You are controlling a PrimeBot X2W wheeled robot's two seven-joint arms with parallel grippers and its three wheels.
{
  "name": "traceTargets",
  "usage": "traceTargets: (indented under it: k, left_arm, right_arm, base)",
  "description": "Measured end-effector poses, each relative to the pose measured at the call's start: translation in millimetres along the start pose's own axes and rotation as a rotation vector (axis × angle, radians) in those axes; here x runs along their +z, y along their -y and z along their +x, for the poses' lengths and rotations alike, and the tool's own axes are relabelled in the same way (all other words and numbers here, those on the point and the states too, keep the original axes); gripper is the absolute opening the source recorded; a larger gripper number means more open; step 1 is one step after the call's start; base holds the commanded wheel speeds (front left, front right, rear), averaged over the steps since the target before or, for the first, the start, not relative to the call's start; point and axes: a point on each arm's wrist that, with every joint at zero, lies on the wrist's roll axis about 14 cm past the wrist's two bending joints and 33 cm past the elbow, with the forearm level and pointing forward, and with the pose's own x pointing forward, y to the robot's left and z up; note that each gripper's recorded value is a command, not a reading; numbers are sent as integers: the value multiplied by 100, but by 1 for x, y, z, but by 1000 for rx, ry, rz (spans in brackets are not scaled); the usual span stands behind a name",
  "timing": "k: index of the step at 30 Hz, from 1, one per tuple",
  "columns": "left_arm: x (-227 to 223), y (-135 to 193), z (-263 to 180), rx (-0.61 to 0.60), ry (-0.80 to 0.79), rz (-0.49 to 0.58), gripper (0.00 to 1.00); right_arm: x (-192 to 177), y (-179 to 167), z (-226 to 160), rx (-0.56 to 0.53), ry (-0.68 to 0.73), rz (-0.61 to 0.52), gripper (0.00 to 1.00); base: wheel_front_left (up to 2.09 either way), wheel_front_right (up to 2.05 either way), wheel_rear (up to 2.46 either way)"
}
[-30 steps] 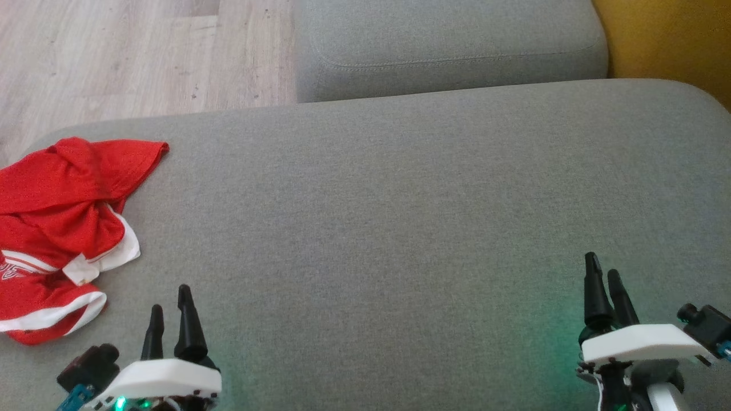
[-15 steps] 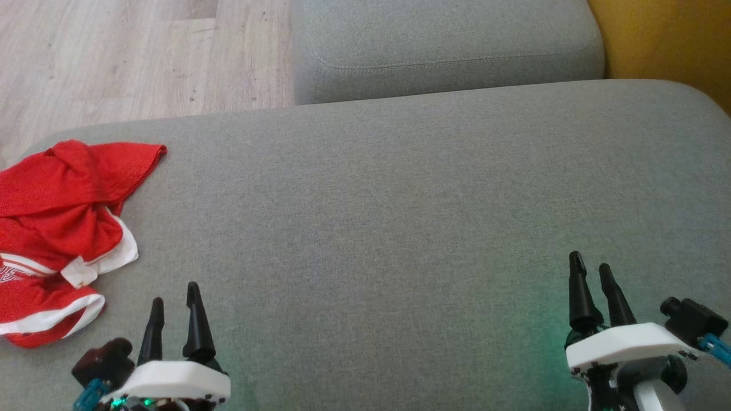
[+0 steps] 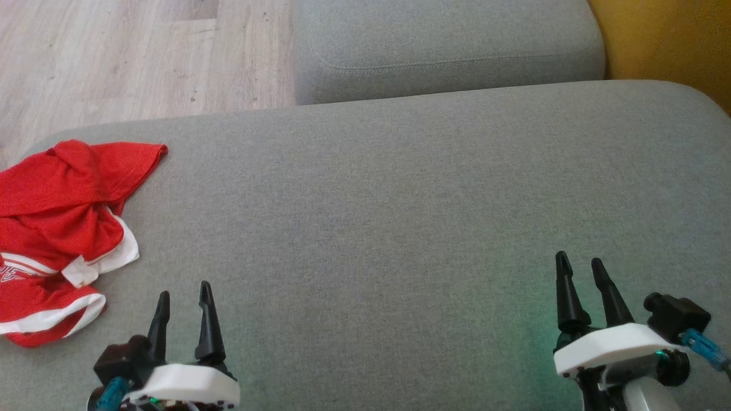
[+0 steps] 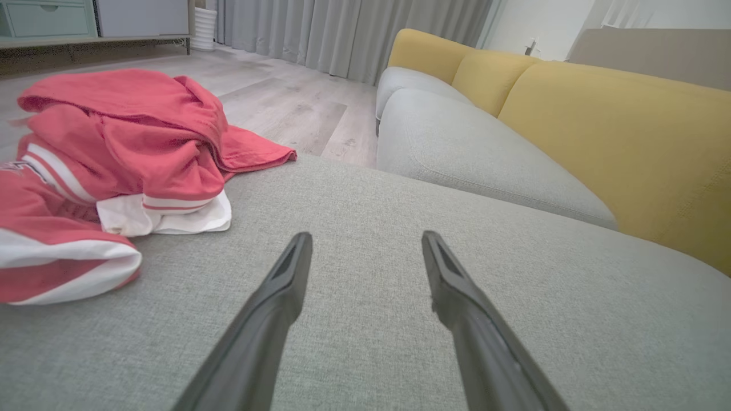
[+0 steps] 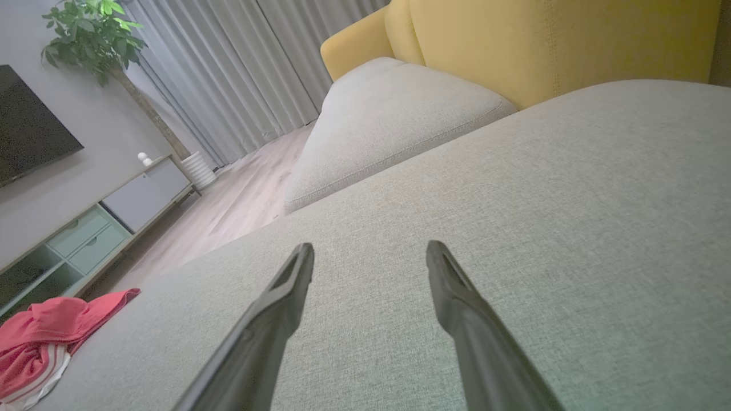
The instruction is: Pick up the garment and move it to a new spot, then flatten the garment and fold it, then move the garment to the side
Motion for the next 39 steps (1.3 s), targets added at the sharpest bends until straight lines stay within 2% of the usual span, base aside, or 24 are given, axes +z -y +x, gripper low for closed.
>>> traceTargets:
  k: [29,39]
  left_arm:
    - [-1,12,1,-55,56,309,100]
    - [1,12,2,-44,61,313,100]
  right_arm:
    - [2,-15,-1,75,30,-324,100]
    - [5,-15,-1,74,43,-322,100]
  base:
    - [0,0,0]
    - [0,0,0]
